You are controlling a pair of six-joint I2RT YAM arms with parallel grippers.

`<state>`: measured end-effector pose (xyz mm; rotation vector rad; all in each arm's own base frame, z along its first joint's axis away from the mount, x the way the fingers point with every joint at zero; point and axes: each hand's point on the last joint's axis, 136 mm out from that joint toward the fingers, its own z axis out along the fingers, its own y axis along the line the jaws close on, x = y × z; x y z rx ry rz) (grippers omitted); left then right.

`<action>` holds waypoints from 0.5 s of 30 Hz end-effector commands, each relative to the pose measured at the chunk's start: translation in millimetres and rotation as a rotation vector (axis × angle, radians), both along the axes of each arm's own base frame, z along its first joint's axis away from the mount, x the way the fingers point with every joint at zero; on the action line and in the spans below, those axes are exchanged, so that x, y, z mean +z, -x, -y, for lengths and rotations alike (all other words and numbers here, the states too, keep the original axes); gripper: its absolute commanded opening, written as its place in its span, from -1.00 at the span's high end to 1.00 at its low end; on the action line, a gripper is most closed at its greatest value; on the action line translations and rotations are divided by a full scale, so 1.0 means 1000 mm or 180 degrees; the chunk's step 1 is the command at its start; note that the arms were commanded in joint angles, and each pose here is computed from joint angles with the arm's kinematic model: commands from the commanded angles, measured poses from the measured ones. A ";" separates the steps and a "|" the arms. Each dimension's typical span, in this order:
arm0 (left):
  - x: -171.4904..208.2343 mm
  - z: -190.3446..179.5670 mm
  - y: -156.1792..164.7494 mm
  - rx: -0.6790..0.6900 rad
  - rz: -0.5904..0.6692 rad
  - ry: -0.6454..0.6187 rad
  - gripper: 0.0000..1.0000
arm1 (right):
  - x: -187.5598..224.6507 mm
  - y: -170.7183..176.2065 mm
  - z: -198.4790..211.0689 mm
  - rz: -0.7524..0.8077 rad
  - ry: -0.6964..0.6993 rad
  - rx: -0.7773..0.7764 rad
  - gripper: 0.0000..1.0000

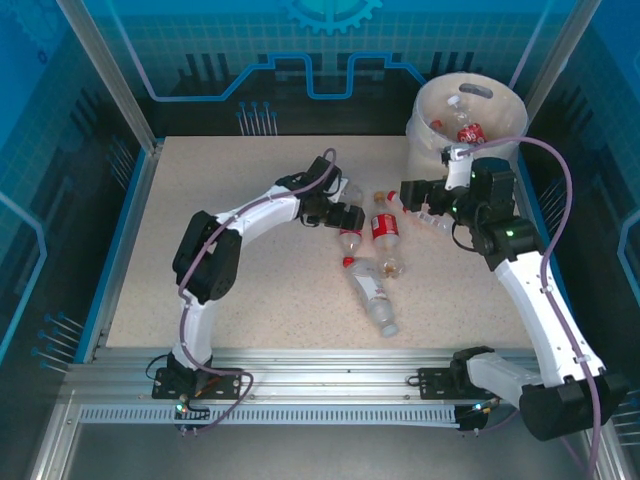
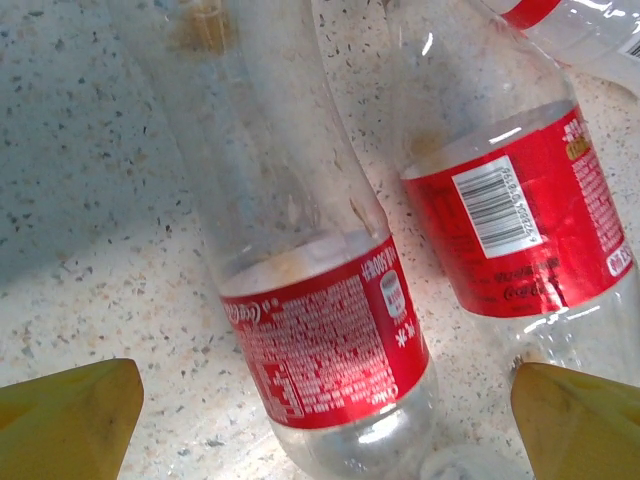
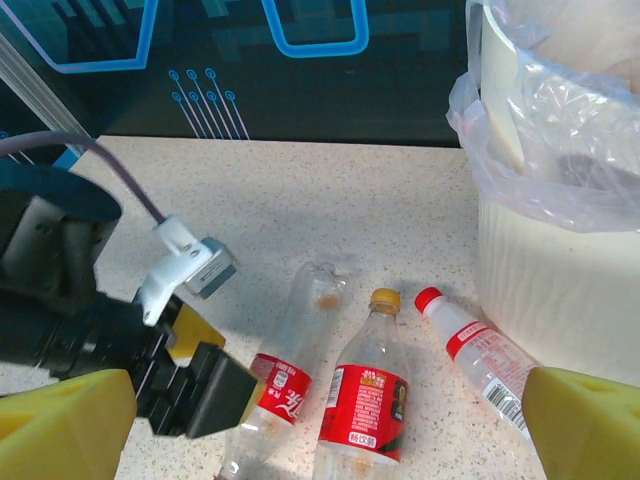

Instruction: Put the plastic bottles in the bin

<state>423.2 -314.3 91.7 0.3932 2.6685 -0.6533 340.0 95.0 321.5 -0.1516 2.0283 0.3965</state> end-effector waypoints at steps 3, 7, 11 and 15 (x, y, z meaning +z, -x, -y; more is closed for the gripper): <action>-0.022 0.000 0.015 -0.0239 -0.0346 -0.0188 -0.87 | 0.006 0.008 0.001 0.0053 -0.0007 -0.0034 -0.99; -0.036 0.000 0.016 -0.0234 -0.0426 -0.0228 -0.83 | 0.006 0.006 0.001 0.0060 0.0007 -0.0046 -0.99; -0.049 -0.001 0.019 -0.0241 -0.0486 -0.0259 -0.83 | 0.002 0.004 0.003 0.0041 0.0034 -0.0070 -0.99; -0.056 0.000 0.016 -0.0219 -0.0497 -0.0265 -0.80 | -0.005 0.001 0.003 0.0008 0.0040 -0.0090 -0.99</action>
